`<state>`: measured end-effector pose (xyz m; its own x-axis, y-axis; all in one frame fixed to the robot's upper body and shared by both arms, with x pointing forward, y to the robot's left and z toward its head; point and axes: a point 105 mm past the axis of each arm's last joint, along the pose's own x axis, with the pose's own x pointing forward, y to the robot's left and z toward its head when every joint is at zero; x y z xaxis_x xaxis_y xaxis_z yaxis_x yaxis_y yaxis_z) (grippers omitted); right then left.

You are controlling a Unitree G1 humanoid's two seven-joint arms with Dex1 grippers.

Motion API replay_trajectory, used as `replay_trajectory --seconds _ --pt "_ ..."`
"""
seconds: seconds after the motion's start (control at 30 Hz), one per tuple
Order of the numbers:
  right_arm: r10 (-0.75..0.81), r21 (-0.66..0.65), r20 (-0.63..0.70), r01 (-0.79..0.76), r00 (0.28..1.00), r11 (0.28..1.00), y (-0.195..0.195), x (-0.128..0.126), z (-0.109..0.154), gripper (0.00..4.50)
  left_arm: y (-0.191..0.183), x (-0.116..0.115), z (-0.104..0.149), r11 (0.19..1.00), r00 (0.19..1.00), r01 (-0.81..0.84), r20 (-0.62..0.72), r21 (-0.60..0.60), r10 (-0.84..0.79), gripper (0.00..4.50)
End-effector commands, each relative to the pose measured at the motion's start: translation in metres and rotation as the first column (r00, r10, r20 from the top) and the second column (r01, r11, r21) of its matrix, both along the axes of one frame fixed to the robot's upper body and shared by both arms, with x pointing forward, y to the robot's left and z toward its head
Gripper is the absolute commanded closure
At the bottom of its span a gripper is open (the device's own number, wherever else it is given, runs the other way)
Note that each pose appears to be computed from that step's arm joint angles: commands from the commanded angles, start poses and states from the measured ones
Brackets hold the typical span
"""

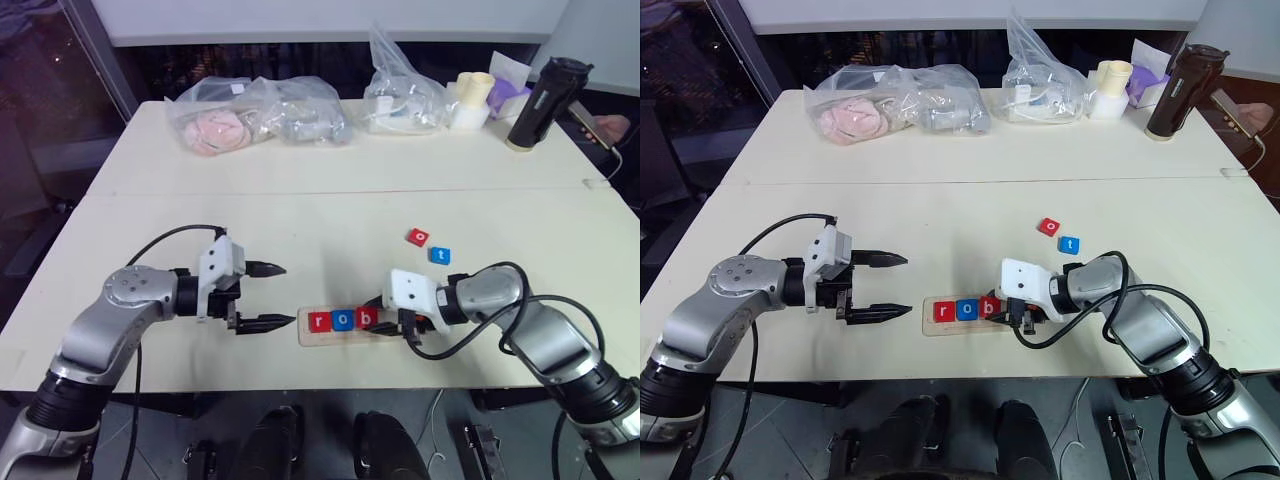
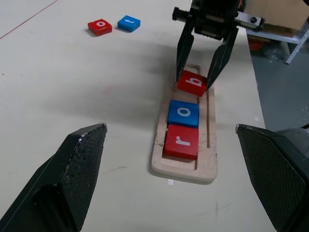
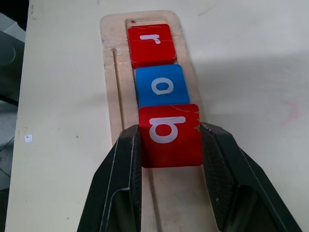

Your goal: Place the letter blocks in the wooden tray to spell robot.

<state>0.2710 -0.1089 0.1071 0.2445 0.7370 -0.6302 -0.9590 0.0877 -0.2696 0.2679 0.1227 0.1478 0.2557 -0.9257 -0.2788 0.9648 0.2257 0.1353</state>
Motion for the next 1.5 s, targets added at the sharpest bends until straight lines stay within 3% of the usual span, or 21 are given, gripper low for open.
replay_trajectory --seconds 0.03,0.57,0.77,0.8,1.0,1.13,1.23,1.37,1.43,1.5 --pt "0.020 0.011 0.038 -0.020 0.999 1.000 0.005 0.003 0.008 3.37 0.000 -0.003 0.008 1.000 1.000 0.003 0.029 -0.009 -0.003 0.00" --pt "0.038 0.002 0.032 -0.038 0.999 0.999 0.008 0.004 0.003 3.37 0.000 -0.003 0.008 1.000 1.000 -0.003 0.029 -0.012 0.003 0.00" --pt "0.043 0.008 0.039 -0.043 0.998 0.999 0.011 0.005 0.006 0.30 0.000 -0.003 0.008 1.000 1.000 -0.001 0.029 -0.012 0.001 0.00" --pt "0.043 0.009 0.041 -0.043 0.998 0.999 0.011 0.005 0.006 0.06 0.000 -0.003 0.008 1.000 1.000 -0.001 0.029 -0.012 0.001 0.00" --pt "0.007 0.043 0.089 -0.011 0.996 0.999 0.006 0.011 0.025 0.06 -0.001 -0.003 0.008 1.000 1.000 0.004 0.029 -0.014 -0.003 0.00" --pt "-0.133 0.157 0.154 0.108 0.979 0.982 -0.003 0.031 0.053 0.06 -0.003 -0.003 0.009 1.000 1.000 0.007 0.028 -0.017 -0.007 0.00" --pt "-0.411 0.277 0.203 0.350 0.889 0.895 -0.024 0.070 0.072 0.06 -0.003 -0.002 0.007 1.000 0.999 0.009 0.032 -0.014 -0.008 0.00" --pt "-0.755 0.371 0.137 0.673 0.642 0.639 -0.059 0.109 0.075 0.06 -0.004 -0.003 0.006 1.000 1.000 0.011 0.025 -0.019 -0.011 0.00" --pt "-0.855 0.379 0.086 0.777 0.511 0.503 -0.070 0.116 0.068 0.06 -0.004 -0.003 0.006 1.000 1.000 0.013 0.026 -0.018 -0.012 0.00" --pt "-0.905 0.388 0.023 0.830 0.426 0.401 -0.071 0.118 0.063 0.06 -0.005 -0.002 0.006 1.000 1.000 0.013 0.026 -0.019 -0.012 0.00"
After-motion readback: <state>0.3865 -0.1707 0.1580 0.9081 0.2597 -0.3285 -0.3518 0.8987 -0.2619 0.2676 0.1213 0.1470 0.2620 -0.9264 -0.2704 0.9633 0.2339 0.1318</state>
